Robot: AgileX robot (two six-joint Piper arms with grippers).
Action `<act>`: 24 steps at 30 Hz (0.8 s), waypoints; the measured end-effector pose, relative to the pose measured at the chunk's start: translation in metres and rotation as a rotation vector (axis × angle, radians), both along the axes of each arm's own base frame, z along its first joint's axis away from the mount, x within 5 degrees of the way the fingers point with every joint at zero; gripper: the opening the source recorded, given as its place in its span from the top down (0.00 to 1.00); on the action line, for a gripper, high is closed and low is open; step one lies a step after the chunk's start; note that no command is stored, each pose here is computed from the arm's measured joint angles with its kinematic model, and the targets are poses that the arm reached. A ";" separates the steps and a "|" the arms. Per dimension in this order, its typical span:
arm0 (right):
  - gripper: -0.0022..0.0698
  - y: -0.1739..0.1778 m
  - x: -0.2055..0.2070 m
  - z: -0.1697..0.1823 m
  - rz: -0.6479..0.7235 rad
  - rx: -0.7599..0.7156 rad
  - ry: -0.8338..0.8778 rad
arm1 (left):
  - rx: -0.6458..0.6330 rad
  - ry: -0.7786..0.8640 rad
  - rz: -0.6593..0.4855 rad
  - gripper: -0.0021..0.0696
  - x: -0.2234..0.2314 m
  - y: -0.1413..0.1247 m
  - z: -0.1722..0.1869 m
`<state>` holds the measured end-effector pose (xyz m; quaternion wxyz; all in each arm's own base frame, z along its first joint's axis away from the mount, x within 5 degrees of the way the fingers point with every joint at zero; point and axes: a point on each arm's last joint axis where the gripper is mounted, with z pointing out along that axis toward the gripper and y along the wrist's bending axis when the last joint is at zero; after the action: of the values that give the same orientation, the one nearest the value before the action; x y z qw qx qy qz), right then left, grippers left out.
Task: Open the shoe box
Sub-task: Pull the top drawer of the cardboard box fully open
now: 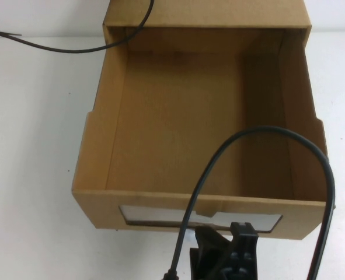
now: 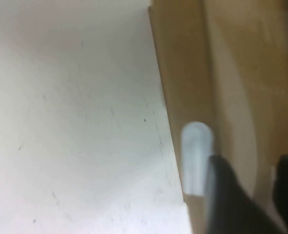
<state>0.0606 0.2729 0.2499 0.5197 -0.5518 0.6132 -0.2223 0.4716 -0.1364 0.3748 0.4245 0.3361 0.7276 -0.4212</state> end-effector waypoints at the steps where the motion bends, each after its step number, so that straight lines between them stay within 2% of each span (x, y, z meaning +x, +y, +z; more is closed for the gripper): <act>1: 0.62 0.000 0.000 0.000 0.001 0.001 0.001 | -0.002 -0.002 -0.003 0.50 -0.001 0.000 0.001; 4: 0.50 0.000 0.000 0.000 -0.001 0.000 0.000 | -0.001 -0.010 -0.006 0.41 -0.003 -0.002 0.005; 9: 0.47 -0.001 0.000 0.000 -0.008 0.001 -0.004 | 0.022 -0.039 -0.004 0.37 -0.004 -0.001 0.010; 19: 0.62 -0.001 -0.004 0.002 0.010 0.009 -0.003 | 0.088 -0.105 0.025 0.37 -0.011 0.003 0.024; 22: 0.68 -0.002 -0.010 0.006 0.035 0.025 0.001 | 0.092 -0.138 0.034 0.44 -0.015 0.004 0.033; 24: 0.72 -0.003 -0.012 0.010 0.042 0.037 0.002 | 0.093 -0.169 0.036 0.53 -0.020 0.005 0.041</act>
<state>0.0489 0.2699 0.2596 0.5338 -0.5549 0.6062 -0.1993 0.4520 -0.1316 0.4157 0.4758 0.3769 0.7138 -0.3494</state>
